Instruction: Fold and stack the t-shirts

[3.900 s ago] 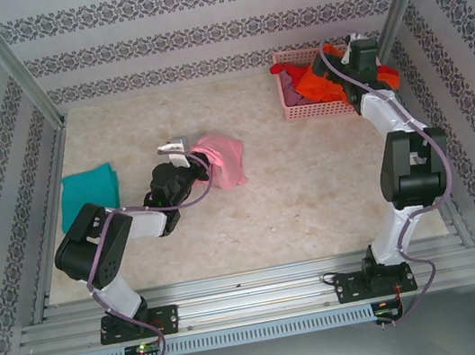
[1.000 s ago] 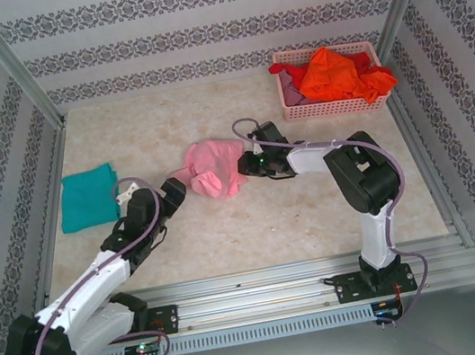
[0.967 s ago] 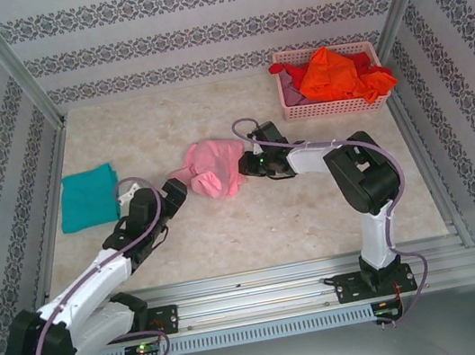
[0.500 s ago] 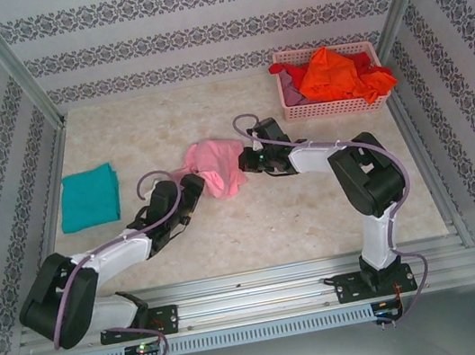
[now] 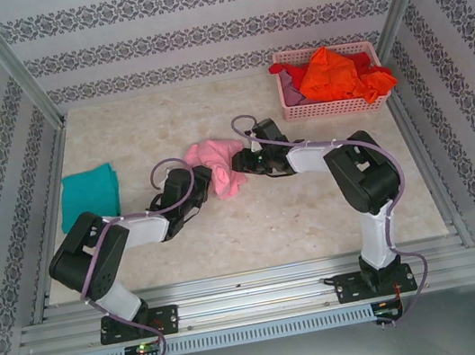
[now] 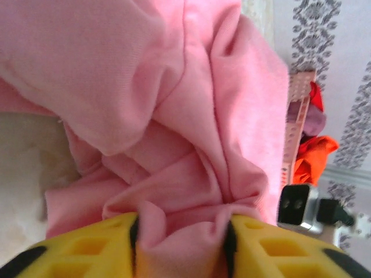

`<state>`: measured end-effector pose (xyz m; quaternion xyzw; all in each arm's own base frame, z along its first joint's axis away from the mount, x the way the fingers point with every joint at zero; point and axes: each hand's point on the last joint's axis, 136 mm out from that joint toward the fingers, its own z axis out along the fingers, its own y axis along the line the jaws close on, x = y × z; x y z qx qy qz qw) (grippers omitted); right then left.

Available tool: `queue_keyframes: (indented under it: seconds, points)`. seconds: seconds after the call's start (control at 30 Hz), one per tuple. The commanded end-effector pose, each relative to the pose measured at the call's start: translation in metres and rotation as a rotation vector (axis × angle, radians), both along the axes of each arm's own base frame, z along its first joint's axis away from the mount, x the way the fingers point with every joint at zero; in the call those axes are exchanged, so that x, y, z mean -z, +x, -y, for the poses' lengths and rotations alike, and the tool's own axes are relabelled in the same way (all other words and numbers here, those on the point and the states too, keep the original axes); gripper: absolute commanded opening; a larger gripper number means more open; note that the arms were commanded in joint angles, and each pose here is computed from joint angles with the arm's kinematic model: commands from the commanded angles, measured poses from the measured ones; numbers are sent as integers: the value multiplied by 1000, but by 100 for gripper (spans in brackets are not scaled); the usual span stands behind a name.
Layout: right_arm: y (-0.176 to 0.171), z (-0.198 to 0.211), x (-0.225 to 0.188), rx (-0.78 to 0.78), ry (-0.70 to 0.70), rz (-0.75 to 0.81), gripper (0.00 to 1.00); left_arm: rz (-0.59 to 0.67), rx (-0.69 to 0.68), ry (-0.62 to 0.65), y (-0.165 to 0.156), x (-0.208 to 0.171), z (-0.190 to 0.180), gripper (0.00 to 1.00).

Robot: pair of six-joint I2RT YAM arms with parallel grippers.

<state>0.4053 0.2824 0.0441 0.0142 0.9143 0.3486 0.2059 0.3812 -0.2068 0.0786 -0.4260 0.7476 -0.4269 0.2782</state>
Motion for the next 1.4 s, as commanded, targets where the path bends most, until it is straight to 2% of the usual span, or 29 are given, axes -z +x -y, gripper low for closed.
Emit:
queue_keyframes:
  seconds: [0.0,0.07,0.17,0.2,0.33,0.47,0.57,0.7,0.87,1.0,1.2,1.37]
  points:
    - [0,-12,6,-20,32,-44,35,82,-25,-92,12,-20,1,25]
    - [1,-15,6,-26,41,-49,26,81,-29,-82,11,-20,-2,16]
    - [5,-14,-2,-15,52,-31,4,83,-29,-50,10,-23,-8,3]
    - [7,-11,-8,-3,55,-15,0,85,-31,-37,10,-25,-11,0]
    - [15,2,-37,31,67,66,0,112,-31,27,10,-37,-21,0]
    - [23,20,-84,68,90,181,0,152,-9,146,13,-63,-30,0]
    - [30,37,-134,103,108,297,0,197,1,252,17,-93,-41,0]
    - [32,60,-220,139,113,510,0,298,-8,428,23,-155,-63,0]
    - [7,82,-322,158,98,796,0,436,-28,609,17,-240,-82,0]
    - [-32,90,-384,155,92,1005,0,509,-58,660,2,-285,-94,0]
    - [-83,95,-438,144,100,1217,0,584,-86,652,-18,-321,-103,0]
    - [-76,93,-441,141,58,1234,0,578,-86,696,-4,-320,-101,0]
